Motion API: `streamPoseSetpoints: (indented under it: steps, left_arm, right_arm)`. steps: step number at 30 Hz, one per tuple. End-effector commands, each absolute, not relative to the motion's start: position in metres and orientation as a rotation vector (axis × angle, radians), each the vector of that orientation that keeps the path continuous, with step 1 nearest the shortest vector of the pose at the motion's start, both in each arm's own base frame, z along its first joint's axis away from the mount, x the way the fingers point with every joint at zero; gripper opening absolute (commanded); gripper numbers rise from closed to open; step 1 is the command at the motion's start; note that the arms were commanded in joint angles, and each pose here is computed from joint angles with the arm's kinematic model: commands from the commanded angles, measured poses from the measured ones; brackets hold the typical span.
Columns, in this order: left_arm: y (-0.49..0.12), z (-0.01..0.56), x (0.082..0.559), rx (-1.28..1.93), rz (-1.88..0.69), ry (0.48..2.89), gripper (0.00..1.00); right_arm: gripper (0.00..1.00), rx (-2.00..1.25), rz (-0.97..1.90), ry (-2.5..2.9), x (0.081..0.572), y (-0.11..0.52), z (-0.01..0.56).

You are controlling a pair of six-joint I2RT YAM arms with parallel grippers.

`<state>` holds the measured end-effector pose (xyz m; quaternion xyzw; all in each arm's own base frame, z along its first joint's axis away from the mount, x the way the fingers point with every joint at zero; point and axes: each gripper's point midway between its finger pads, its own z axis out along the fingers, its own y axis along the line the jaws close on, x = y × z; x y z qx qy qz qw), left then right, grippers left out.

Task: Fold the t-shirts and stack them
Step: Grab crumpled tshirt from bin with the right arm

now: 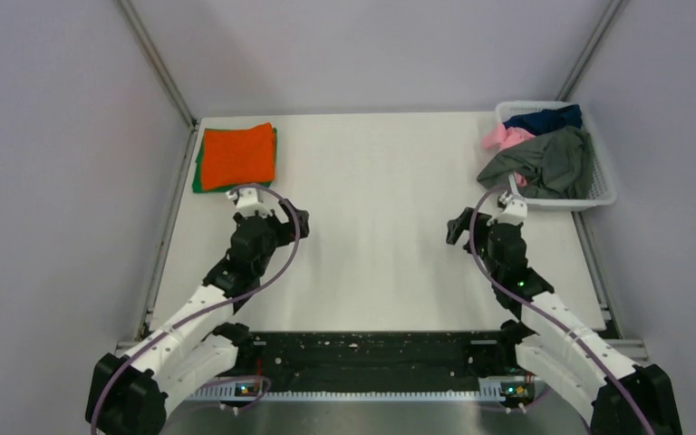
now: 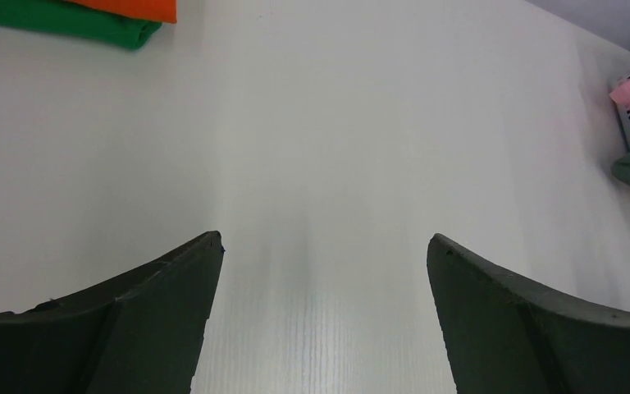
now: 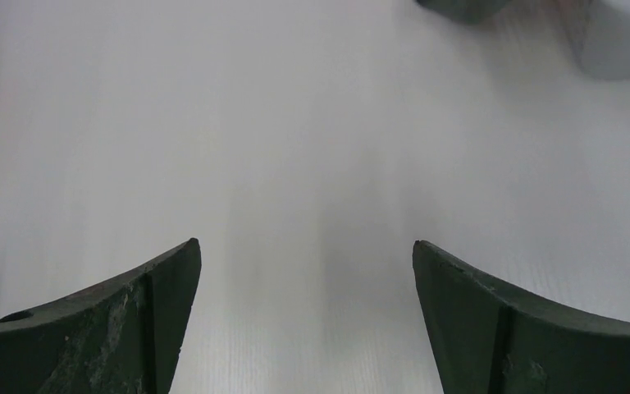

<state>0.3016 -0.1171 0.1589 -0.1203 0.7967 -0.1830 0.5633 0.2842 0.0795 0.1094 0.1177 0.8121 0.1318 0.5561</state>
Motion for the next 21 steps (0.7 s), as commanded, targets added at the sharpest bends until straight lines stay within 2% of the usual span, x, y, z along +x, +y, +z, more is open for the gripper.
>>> streamPoseSetpoints:
  steps: [1,5,9,17,21]
  left_arm:
    - [-0.115,0.175,0.302,-0.297,-0.450,1.804,0.99]
    - [-0.115,0.173,0.304,-0.297,-0.441,1.821,0.99]
    - [-0.119,0.171,0.305,-0.284,-0.451,1.832,0.99]
    - [-0.120,0.167,0.307,-0.276,-0.441,1.851,0.99]
    - [-0.119,0.165,0.308,-0.278,-0.424,1.853,0.99]
  right_arm:
    - [0.99,0.306,0.203,1.769,0.312,0.066,0.189]
    - [0.99,0.397,0.071,1.701,0.339,0.037,0.246]
    - [0.99,0.442,-0.064,1.828,0.373,-0.012,0.259]
    - [0.96,0.652,-0.136,2.095,0.422,-0.098,0.202]
    - [0.88,0.725,-0.060,2.183,0.439,-0.126,0.167]
